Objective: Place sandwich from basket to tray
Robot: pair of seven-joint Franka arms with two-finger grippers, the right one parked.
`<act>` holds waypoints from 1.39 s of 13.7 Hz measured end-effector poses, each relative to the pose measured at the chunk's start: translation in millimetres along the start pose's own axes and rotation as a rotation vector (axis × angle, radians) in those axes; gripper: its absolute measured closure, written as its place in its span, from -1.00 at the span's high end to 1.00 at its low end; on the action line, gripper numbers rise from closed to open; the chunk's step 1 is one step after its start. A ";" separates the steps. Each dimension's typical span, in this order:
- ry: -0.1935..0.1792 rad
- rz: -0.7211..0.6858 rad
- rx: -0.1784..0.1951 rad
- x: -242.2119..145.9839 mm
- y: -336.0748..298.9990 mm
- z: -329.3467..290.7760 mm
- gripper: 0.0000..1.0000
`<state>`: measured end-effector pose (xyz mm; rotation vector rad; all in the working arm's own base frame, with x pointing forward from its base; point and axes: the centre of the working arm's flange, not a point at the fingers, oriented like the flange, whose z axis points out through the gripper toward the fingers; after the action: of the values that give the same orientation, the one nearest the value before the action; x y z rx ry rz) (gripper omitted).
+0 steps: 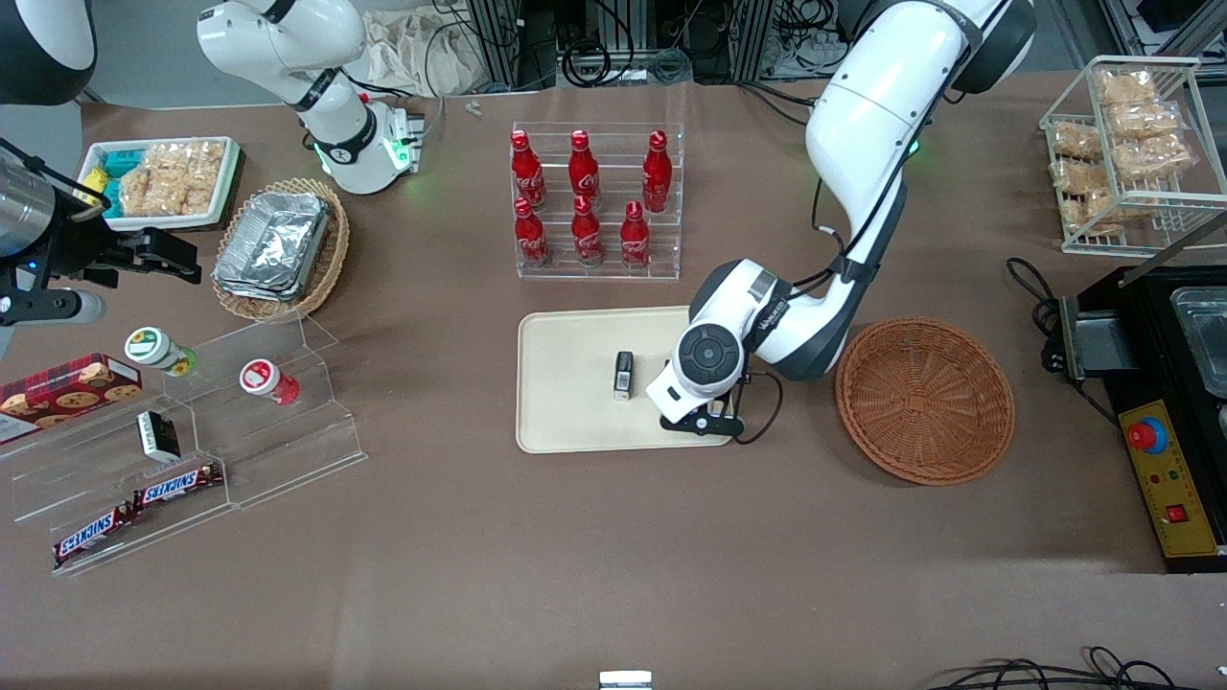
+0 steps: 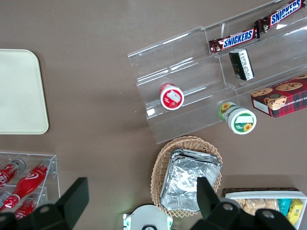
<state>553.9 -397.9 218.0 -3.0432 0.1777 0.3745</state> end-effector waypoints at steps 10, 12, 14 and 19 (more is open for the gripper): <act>0.180 -0.151 -0.100 -9.4 -118.3 -218.6 1.00; 0.196 -0.200 -0.108 -23.5 -163.0 -258.5 1.00; 0.199 -0.201 -0.107 -34.1 -196.2 -279.1 1.00; 0.190 -0.105 -0.081 -51.1 -312.2 -294.5 1.00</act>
<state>612.9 -107.8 532.9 -3.1490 0.0130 0.0879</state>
